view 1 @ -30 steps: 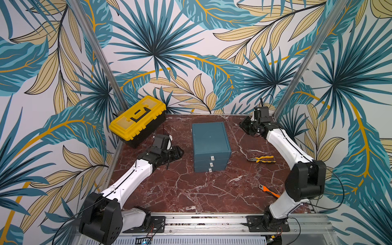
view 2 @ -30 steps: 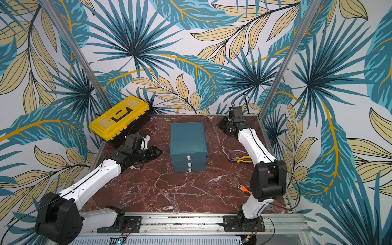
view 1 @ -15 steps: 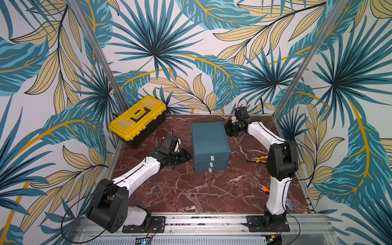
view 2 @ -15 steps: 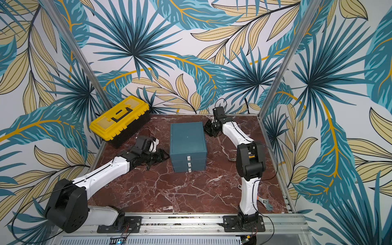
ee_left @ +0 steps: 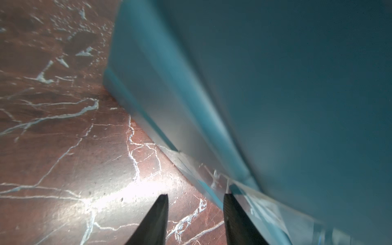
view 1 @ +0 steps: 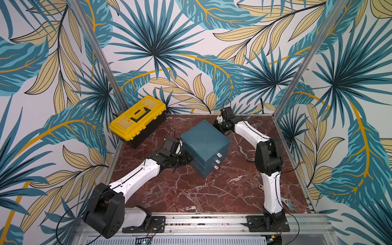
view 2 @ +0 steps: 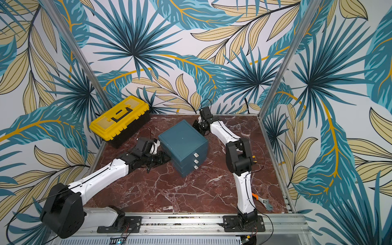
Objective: Take the seed bags out of the drawer
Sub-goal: Adjust the storage box at the center of the board, then open the drawer in the storage box.
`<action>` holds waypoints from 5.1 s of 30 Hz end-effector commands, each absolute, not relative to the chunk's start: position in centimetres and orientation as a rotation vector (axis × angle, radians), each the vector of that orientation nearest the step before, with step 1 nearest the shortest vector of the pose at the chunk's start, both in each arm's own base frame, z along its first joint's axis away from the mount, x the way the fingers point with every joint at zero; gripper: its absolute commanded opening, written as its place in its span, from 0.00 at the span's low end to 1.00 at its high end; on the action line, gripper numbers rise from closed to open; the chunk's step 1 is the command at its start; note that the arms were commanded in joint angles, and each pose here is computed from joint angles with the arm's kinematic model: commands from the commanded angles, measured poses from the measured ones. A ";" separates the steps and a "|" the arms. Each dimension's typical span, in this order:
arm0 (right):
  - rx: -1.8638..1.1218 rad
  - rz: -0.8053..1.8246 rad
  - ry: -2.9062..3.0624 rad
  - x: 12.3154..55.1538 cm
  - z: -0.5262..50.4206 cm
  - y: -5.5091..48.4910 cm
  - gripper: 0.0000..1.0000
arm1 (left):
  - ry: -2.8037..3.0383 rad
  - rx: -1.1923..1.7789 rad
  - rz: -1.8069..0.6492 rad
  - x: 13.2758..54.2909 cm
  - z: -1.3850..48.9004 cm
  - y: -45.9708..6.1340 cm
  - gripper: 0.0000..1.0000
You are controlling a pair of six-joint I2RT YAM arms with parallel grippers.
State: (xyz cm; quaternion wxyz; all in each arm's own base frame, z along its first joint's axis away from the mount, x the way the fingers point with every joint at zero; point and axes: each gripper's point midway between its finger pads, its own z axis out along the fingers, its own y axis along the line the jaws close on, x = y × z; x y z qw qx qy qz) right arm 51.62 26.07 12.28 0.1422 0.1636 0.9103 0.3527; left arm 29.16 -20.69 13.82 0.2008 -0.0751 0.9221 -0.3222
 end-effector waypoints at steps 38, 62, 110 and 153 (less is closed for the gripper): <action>0.703 1.293 2.135 28.3 21.0 19.7 0.55 | 2.582 0.173 -0.290 34.3 27.5 -17.3 0.88; 0.686 1.346 2.147 30.0 21.4 21.6 0.22 | 2.604 0.228 -0.342 35.0 26.7 -18.6 0.81; 0.837 1.270 2.265 19.1 17.7 15.4 0.00 | 2.683 0.196 -0.279 35.0 24.1 -18.0 0.76; 0.727 0.665 2.430 14.9 18.9 7.8 0.55 | 2.637 0.132 -0.282 36.6 25.1 -18.3 0.78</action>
